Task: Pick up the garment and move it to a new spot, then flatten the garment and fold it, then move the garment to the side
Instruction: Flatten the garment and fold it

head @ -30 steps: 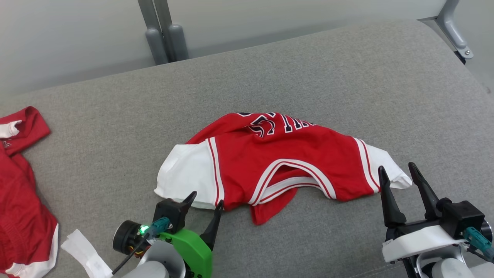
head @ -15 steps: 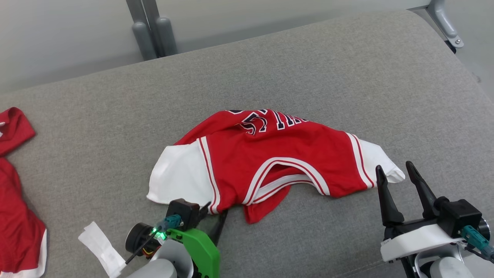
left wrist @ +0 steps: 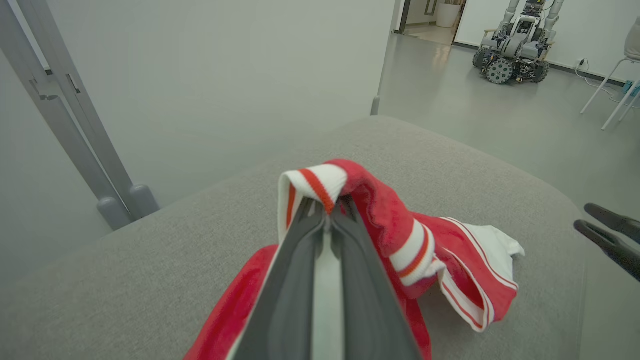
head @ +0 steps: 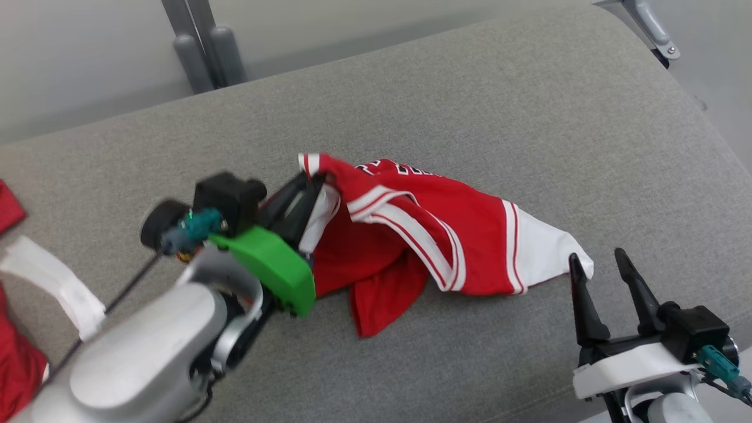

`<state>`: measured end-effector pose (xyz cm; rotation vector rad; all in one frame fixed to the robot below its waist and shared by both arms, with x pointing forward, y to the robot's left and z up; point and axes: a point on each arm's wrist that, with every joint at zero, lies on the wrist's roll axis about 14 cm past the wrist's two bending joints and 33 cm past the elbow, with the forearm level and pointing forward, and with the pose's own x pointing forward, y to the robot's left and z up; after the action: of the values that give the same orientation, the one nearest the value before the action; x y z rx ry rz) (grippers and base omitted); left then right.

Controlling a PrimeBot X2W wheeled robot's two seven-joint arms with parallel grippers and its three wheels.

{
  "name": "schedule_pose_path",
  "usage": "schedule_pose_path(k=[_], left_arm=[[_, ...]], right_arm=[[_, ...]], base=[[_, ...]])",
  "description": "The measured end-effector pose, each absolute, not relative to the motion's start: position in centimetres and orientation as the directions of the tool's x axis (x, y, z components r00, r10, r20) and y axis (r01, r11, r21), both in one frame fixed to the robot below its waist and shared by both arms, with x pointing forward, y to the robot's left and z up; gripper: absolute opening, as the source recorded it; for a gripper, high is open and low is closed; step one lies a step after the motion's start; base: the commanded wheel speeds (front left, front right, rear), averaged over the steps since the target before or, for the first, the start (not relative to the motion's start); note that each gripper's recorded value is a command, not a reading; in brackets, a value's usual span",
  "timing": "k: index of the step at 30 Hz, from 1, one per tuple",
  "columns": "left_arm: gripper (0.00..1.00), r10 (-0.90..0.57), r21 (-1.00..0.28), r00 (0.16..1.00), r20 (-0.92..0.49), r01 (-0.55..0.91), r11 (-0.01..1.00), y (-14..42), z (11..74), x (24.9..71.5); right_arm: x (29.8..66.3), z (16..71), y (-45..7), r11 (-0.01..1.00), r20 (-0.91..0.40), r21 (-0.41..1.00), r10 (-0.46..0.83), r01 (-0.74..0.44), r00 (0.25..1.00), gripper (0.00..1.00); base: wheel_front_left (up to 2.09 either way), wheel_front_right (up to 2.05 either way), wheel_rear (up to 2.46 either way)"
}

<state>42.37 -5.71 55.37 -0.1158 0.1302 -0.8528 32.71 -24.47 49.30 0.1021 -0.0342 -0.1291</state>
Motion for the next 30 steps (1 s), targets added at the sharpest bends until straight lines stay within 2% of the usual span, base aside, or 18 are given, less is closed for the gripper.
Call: schedule_pose_path(k=[7, 9, 13, 15, 18, 19, 20, 21, 26, 30], left_arm=[[0.00, -0.731, 0.010, 0.682, -0.026, 0.731, 0.682, -7.8, 59.7, 51.1], [0.00, -0.725, 0.010, 0.688, -0.023, 0.725, 0.688, -8.9, 59.9, 53.0], [0.00, -0.756, 0.027, 0.654, -0.017, 0.756, 0.653, -12.8, 59.1, 54.3], [0.00, -0.774, 0.060, 0.633, 0.001, 0.773, 0.632, -14.7, 58.8, 54.4], [0.00, -0.759, 0.144, 0.646, 0.082, 0.746, 0.651, -15.6, 59.5, 55.6], [0.16, -0.749, 0.143, 0.656, 0.086, 0.736, 0.661, -15.7, 59.3, 56.0], [0.60, -0.743, 0.139, 0.665, 0.075, 0.731, 0.668, -15.8, 58.7, 56.3], [1.00, -0.738, 0.127, 0.670, 0.076, 0.728, 0.674, -16.0, 58.3, 56.4], [1.00, -0.741, 0.039, 0.659, 0.127, 0.743, 0.668, -17.3, 59.1, 55.6], [1.00, -0.720, -0.072, 0.675, 0.158, 0.736, 0.674, -16.3, 59.0, 54.6]], right_arm=[[34.5, 49.1, -23.4, 0.985, 0.022, 0.134, -0.113, 0.109, 0.993, 1.00], [34.1, 48.5, -23.7, 0.982, 0.000, 0.137, -0.130, 0.129, 0.992, 1.00], [32.9, 47.7, -24.9, 0.975, -0.034, 0.126, -0.179, 0.182, 0.983, 1.00], [32.2, 47.3, -25.2, 0.972, -0.050, 0.122, -0.197, 0.202, 0.979, 1.00], [31.4, 47.2, -25.7, 0.968, -0.059, 0.117, -0.218, 0.223, 0.974, 1.00], [31.2, 47.2, -25.8, 0.966, -0.060, 0.116, -0.224, 0.230, 0.973, 1.00], [31.0, 47.3, -26.0, 0.965, -0.061, 0.114, -0.232, 0.237, 0.971, 1.00], [30.9, 47.3, -26.1, 0.964, -0.061, 0.112, -0.237, 0.243, 0.970, 1.00], [30.8, 47.3, -26.6, 0.959, -0.060, 0.113, -0.255, 0.260, 0.965, 1.00], [31.0, 46.9, -26.7, 0.958, -0.069, 0.117, -0.254, 0.261, 0.965, 1.00]], base=[[0.00, 0.00, 0.00], [0.00, 0.00, 0.00], [0.00, 0.00, 0.00], [0.00, 0.00, 0.00], [0.00, 0.00, 0.00], [0.00, 0.00, 0.00], [0.00, 0.00, 0.00], [0.00, 0.00, 0.00], [0.00, 0.00, 0.00], [0.00, 0.00, 0.00]])
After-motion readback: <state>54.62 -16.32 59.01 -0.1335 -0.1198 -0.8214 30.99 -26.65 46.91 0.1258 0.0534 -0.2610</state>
